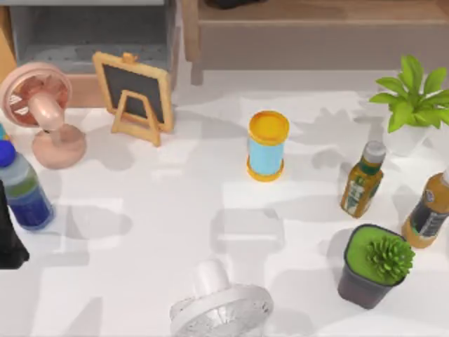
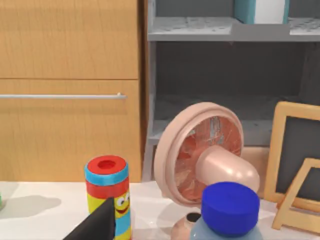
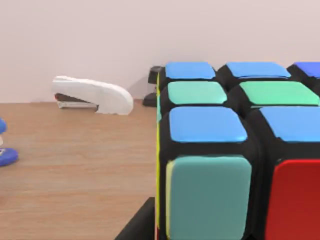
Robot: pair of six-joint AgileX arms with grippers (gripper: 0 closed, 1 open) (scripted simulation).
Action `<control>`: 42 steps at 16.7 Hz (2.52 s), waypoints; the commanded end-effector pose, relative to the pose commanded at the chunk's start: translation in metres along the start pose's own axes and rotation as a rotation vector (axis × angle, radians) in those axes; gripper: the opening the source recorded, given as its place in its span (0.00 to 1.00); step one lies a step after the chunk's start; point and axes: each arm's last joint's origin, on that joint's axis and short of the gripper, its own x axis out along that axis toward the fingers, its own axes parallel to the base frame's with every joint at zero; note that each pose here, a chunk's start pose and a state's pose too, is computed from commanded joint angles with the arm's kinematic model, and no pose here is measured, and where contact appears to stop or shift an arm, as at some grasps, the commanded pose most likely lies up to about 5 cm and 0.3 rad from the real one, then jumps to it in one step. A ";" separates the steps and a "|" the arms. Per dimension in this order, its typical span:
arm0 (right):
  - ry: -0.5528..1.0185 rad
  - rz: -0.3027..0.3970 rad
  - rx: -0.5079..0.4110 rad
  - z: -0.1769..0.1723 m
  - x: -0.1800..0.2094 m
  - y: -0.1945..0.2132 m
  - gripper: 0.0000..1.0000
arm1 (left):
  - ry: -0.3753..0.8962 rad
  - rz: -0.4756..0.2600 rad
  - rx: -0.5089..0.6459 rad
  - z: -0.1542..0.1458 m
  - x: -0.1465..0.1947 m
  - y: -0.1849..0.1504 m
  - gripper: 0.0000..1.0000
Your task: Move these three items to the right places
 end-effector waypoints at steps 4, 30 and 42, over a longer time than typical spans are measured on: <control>0.019 -0.050 -0.050 -0.015 -0.003 -0.019 0.00 | 0.000 0.000 0.000 0.000 0.000 0.000 1.00; 0.019 -0.050 -0.050 -0.018 0.097 -0.023 0.30 | 0.000 0.000 0.000 0.000 0.000 0.000 1.00; 0.019 -0.050 -0.050 -0.018 0.097 -0.023 1.00 | 0.000 0.000 0.000 0.000 0.000 0.000 1.00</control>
